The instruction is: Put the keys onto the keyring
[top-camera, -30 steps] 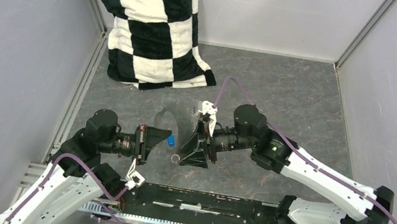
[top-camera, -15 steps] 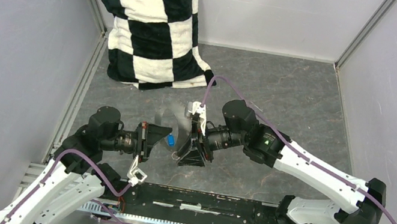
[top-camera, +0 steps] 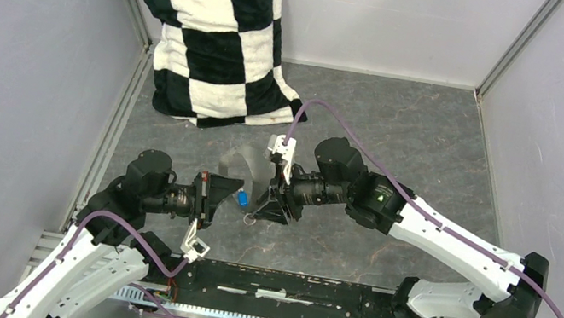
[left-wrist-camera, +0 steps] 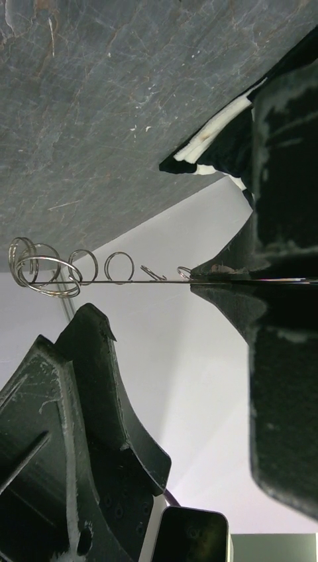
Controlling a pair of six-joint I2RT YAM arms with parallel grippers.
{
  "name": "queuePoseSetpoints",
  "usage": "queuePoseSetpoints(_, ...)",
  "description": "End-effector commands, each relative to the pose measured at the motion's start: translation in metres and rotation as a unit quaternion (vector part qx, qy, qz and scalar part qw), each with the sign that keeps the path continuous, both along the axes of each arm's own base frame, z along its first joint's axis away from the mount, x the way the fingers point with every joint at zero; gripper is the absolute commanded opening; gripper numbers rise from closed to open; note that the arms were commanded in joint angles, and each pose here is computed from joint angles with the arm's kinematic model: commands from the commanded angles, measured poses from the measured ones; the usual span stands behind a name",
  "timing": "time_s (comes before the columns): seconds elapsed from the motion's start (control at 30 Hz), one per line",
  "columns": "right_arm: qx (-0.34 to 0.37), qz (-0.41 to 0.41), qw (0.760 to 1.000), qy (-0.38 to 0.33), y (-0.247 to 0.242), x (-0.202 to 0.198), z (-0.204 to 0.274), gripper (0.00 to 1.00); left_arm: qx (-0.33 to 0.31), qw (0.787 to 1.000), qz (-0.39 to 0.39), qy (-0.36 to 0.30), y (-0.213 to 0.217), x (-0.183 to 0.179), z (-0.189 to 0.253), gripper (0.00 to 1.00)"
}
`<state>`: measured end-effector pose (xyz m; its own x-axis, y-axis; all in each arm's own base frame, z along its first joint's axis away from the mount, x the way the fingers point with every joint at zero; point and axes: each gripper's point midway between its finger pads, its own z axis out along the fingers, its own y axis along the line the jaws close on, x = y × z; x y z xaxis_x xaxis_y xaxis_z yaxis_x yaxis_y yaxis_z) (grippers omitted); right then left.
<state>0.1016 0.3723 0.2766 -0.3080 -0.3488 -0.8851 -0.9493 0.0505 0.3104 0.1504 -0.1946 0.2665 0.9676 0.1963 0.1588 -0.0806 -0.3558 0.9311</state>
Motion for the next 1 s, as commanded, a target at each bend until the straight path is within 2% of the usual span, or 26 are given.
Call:
queuePoseSetpoints(0.0,0.011,-0.008,1.0,-0.014,0.004,0.007,0.01,0.39,0.008,0.998,-0.01,-0.062,0.001,0.001,0.023,0.02)
queuePoseSetpoints(0.7,-0.007,-0.008,1.0,0.0,0.011,0.005,-0.021,0.28,0.016,0.999,0.027,-0.034,0.005,0.014,0.02,0.02)
queuePoseSetpoints(0.97,-0.008,-0.025,1.0,-0.002,0.018,0.012,-0.025,0.19,0.021,0.999,0.039,-0.03,0.007,0.019,0.018,0.02)
